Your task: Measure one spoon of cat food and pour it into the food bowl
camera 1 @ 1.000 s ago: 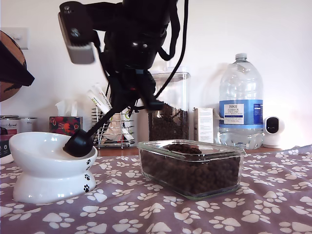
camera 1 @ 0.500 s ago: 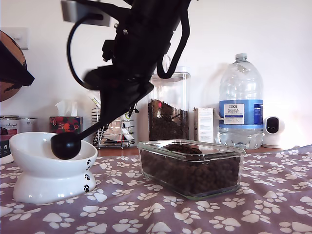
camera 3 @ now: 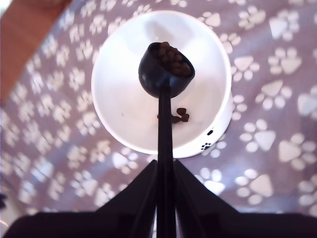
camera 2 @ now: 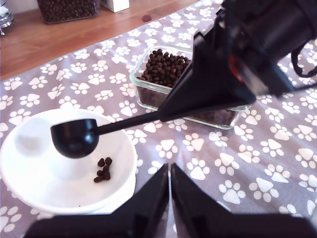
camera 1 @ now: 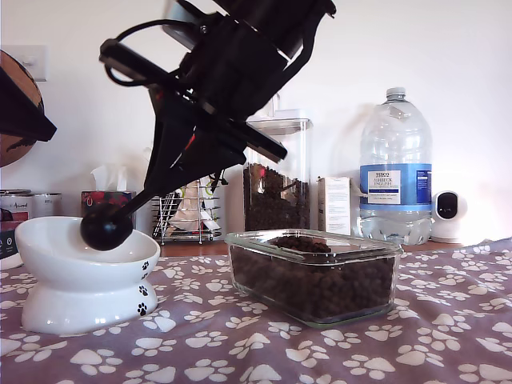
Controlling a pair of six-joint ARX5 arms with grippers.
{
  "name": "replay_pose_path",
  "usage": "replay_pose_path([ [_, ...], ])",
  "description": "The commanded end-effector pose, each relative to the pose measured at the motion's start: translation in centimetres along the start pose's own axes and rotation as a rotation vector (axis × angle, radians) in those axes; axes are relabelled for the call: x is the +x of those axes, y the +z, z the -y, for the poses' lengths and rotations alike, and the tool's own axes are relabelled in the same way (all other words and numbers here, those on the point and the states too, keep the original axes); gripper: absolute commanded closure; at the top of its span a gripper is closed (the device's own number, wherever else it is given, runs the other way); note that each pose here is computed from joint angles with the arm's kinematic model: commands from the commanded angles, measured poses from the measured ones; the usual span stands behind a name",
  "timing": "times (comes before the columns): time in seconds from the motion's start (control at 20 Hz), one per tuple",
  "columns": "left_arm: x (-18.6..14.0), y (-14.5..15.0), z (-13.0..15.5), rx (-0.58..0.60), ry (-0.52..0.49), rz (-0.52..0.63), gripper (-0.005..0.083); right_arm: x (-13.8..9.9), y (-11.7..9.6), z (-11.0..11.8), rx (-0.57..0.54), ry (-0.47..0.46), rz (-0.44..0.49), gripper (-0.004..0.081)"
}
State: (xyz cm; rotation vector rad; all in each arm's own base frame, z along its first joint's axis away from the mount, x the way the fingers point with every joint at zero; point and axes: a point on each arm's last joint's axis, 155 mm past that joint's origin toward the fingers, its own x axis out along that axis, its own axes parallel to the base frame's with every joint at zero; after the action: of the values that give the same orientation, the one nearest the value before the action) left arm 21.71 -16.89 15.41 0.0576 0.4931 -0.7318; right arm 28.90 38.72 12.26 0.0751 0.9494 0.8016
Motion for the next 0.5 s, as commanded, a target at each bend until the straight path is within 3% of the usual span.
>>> replay_pose_path([
  [0.0,0.2,-0.5,-0.1,-0.002,0.003,-0.007,0.0794,-0.3,1.2,-0.6,0.096,0.033,0.033,0.0783],
  [0.2,0.2,-0.5,-0.1,-0.002,0.003,-0.007,0.0794,-0.7,2.4,-2.1,0.314,0.152,0.034,0.0783],
  [0.45,0.2,-0.5,-0.1,-0.002,0.003,-0.007,0.0794,-0.9,2.3,-1.8,0.451,0.172,0.005,0.0783],
])
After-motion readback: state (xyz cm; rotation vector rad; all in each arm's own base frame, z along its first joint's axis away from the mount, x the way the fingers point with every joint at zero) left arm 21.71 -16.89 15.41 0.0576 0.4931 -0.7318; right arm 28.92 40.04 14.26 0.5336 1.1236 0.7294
